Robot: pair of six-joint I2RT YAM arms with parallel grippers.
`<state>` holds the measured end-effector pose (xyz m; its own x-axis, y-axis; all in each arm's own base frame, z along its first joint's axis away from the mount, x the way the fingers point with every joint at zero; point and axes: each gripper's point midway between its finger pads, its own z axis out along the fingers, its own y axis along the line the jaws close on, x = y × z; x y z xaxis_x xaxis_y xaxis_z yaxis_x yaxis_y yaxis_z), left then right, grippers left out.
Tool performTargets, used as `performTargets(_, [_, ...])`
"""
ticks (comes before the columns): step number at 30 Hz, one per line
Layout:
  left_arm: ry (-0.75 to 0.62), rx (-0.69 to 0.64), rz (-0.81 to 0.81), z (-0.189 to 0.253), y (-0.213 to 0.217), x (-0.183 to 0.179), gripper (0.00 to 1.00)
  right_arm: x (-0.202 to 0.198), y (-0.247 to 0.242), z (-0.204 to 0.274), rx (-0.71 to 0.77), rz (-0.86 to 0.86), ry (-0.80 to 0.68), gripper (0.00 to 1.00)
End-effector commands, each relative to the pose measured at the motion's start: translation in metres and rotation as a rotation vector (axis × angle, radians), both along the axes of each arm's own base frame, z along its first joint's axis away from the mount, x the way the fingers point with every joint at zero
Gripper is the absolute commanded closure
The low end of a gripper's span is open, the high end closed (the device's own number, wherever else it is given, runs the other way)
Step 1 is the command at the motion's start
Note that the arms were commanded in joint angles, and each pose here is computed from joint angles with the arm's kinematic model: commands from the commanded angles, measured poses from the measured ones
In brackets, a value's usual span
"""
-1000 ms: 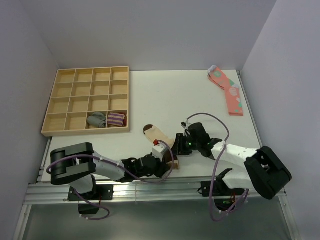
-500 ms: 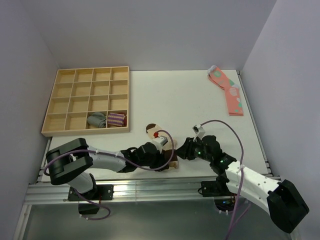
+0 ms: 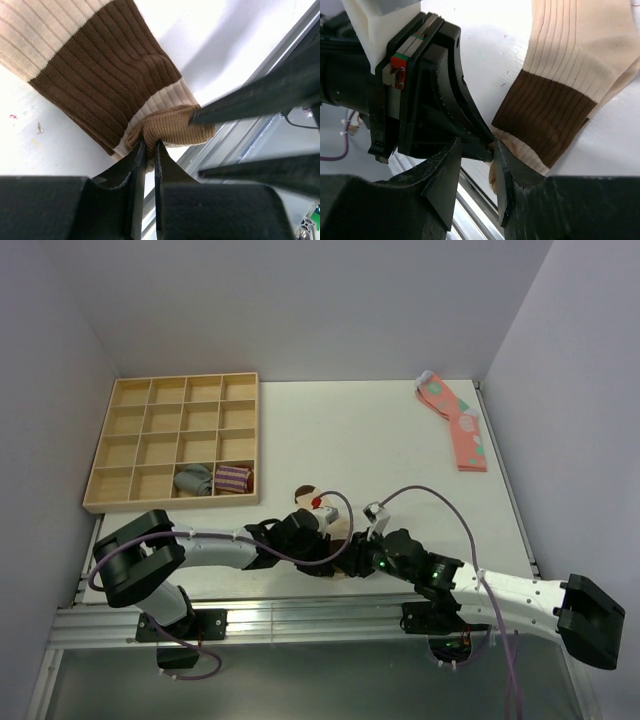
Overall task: Roll the socks
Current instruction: Roll the sock at the center of the board.
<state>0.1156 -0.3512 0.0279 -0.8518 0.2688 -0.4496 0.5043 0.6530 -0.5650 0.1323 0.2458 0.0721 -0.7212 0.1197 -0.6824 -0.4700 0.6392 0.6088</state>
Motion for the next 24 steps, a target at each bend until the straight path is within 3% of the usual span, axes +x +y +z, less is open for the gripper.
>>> performTargets(1, [0.044,0.099,-0.04,-0.014,0.017,-0.008,1.0,0.016,0.008,0.017,-0.012,-0.071,-0.07,0.6])
performTargets(24, [0.071,0.09,-0.006,-0.011,0.018,0.007,1.0,-0.01,-0.002,-0.047,-0.172,-0.128,0.035,0.62])
